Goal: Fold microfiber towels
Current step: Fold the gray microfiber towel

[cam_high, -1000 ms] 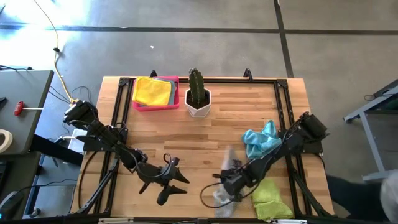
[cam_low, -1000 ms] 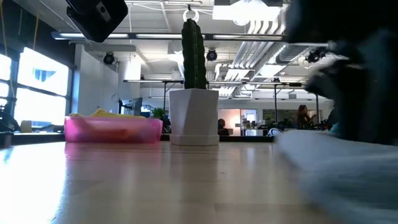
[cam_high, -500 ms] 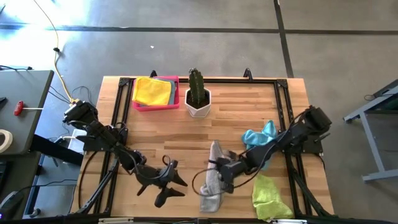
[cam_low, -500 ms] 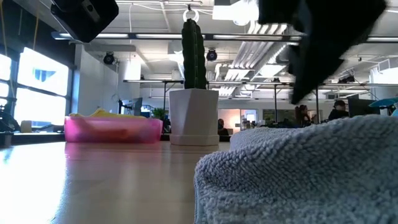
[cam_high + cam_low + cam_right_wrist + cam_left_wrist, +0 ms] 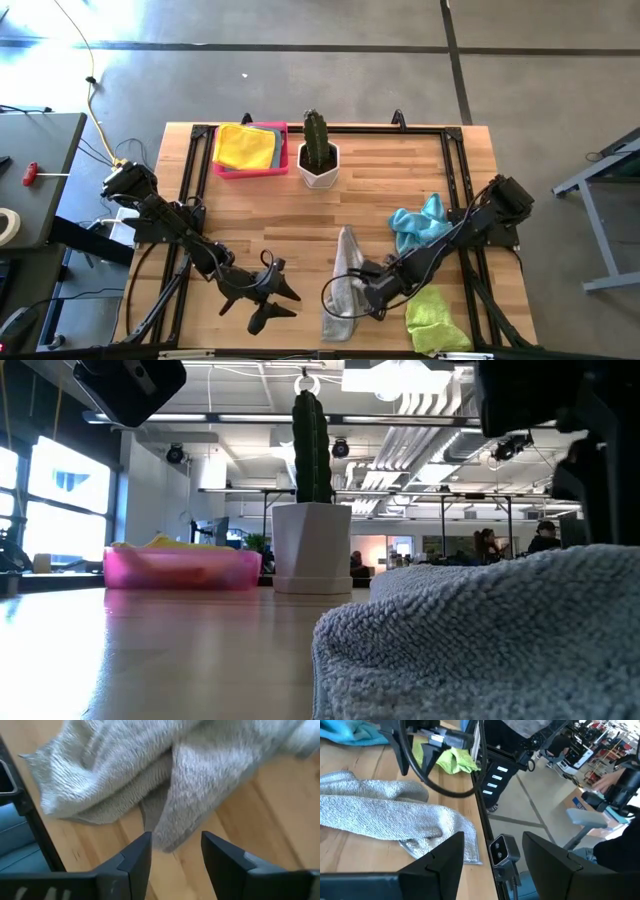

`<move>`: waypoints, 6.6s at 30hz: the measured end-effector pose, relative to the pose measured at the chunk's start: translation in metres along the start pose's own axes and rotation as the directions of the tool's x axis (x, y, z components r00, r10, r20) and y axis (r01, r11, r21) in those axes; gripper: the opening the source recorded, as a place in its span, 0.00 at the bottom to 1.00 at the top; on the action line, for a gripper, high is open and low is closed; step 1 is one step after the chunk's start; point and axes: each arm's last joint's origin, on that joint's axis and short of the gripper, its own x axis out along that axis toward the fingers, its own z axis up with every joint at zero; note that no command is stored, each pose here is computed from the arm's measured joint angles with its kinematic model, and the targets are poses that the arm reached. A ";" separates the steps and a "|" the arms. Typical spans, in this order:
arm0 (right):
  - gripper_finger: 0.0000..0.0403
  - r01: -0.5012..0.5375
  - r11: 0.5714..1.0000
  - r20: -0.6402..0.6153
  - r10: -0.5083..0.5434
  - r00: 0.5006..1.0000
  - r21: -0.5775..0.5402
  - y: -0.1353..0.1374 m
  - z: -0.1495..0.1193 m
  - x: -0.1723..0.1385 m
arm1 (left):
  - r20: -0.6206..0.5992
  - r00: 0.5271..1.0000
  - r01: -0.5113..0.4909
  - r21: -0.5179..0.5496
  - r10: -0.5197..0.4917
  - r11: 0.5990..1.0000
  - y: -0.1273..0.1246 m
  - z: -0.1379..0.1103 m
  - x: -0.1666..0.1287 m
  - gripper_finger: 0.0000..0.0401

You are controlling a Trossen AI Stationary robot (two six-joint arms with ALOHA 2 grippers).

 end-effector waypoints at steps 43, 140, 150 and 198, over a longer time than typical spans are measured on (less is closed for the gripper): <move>0.01 0.116 0.936 0.091 -0.091 0.992 -0.333 0.034 0.028 -0.058 | 0.087 0.992 -0.106 0.212 0.089 0.972 0.014 0.012 0.004 0.48; 0.00 0.107 0.988 0.273 -0.134 0.953 0.112 -0.048 0.125 -0.034 | -0.033 0.764 -0.498 0.604 0.644 0.622 0.118 -0.028 0.111 0.48; 0.00 0.117 0.991 0.274 -0.130 0.953 0.066 -0.047 0.125 -0.034 | -0.059 0.762 -0.513 0.554 0.645 0.656 0.120 -0.029 0.110 0.31; 0.51 0.241 0.784 0.532 0.131 0.837 -0.572 0.032 0.073 -0.019 | -0.017 0.929 -0.363 0.170 0.371 0.916 0.007 0.077 -0.022 0.00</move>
